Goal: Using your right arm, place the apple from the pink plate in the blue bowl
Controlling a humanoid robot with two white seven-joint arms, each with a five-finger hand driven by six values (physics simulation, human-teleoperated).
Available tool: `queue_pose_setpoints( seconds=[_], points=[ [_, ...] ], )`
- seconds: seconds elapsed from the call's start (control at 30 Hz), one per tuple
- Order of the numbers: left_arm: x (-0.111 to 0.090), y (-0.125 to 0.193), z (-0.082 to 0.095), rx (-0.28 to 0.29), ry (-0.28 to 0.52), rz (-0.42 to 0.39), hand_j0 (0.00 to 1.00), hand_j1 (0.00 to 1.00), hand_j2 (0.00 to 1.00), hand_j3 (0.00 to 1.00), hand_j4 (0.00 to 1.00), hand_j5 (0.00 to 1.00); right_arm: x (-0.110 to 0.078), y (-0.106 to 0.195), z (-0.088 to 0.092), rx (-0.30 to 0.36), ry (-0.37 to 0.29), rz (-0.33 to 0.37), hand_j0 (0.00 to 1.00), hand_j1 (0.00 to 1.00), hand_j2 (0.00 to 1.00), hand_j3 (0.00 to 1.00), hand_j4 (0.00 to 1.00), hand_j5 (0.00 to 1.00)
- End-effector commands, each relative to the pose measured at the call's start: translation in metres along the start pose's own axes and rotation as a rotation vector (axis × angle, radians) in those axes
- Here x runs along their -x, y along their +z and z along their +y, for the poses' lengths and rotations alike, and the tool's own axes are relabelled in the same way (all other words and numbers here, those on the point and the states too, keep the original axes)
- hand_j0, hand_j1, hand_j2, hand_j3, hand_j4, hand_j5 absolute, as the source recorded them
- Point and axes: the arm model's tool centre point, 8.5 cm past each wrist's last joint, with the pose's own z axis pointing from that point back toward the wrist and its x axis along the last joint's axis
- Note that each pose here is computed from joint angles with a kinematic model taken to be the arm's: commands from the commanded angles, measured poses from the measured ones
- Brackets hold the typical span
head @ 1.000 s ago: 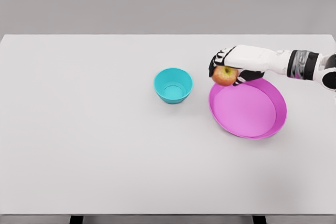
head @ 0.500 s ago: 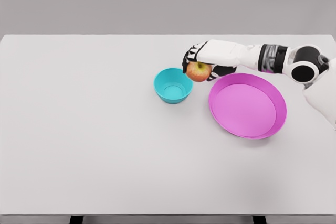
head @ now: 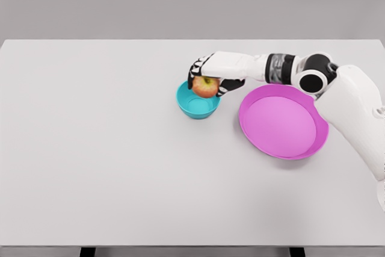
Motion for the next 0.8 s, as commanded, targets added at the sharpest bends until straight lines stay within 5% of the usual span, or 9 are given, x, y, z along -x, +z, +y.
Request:
queue_pose_setpoints(
  seconds=[0.0,0.4,0.43,0.47,0.77],
  points=[
    [0.000,0.000,0.000,0.000,0.000,0.000,1.00,1.00,1.00,1.00,1.00,1.00,-0.001,-0.005,0.003,-0.004,-0.014,-0.003,0.46,0.46,0.46,0.46,0.46,0.46],
    [0.000,0.000,0.000,0.000,0.000,0.000,1.00,1.00,1.00,1.00,1.00,1.00,-0.003,-0.016,0.006,-0.021,-0.015,-0.006,0.49,0.49,0.49,0.49,0.49,0.49],
    [0.000,0.000,0.000,0.000,0.000,0.000,1.00,1.00,1.00,1.00,1.00,1.00,-0.002,-0.015,0.006,-0.018,-0.018,-0.004,0.65,0.65,0.65,0.65,0.65,0.65],
    [0.000,0.000,0.000,-0.001,0.000,0.000,1.00,1.00,1.00,1.00,1.00,1.00,-0.002,-0.015,0.007,-0.016,-0.020,-0.004,1.00,1.00,1.00,1.00,1.00,1.00],
    [0.000,0.000,0.000,0.000,0.000,0.000,1.00,1.00,1.00,1.00,1.00,1.00,-0.001,-0.015,0.005,-0.013,-0.021,0.005,1.00,1.00,1.00,1.00,1.00,1.00]
  ],
)
